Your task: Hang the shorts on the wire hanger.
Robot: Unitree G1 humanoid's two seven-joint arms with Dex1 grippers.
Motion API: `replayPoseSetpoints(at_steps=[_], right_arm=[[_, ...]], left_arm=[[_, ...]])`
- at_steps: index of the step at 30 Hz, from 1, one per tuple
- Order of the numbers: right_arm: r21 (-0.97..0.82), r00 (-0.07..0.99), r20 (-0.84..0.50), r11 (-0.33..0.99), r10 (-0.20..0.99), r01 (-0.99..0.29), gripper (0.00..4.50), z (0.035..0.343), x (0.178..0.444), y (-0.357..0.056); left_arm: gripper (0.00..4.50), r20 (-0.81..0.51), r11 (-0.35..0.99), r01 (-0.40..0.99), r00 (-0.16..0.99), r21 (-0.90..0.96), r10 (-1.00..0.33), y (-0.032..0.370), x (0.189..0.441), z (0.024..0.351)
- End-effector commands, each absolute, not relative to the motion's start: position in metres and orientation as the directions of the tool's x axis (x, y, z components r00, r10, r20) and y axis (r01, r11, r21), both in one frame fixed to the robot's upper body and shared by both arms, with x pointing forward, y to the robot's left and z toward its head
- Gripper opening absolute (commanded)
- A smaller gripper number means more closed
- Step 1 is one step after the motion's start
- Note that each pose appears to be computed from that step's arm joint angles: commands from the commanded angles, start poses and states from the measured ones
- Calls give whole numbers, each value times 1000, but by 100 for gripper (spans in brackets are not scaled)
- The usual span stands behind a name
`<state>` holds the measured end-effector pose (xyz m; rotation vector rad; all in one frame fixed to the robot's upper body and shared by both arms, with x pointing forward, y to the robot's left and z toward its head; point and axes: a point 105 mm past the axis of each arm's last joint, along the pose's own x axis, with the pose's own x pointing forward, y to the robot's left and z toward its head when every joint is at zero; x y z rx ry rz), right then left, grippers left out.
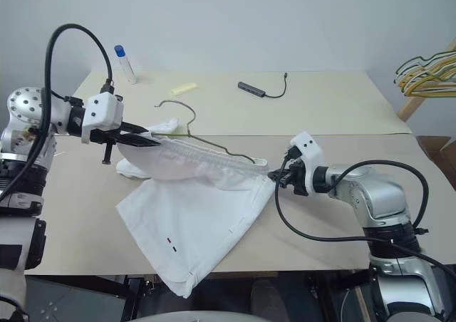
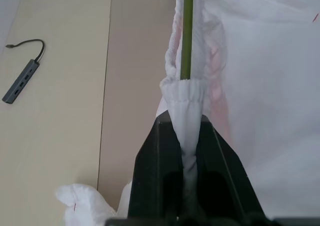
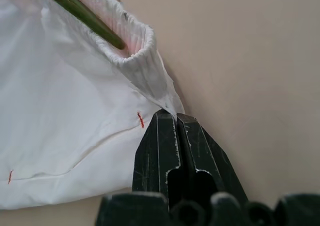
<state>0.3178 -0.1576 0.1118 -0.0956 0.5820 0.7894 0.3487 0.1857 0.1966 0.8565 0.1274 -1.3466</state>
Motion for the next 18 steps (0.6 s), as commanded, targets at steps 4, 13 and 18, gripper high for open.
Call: replayPoseSetpoints(at_steps=[4,13,18], right_arm=[[-120,632,-486,671,604,-732,1,145,319,-164],[-398,531,-462,368,711,-840,1,211,307,-112],[-467,498,-481,270,721,-842,1,225,307,-97]], left_arm=[[0,-549,-49,861,277,506,-789,190,347,209],[0,-534,-44,819,331,572,-778,179,354,217],[0,-532,-47,804,347,593,-773,180,356,217]])
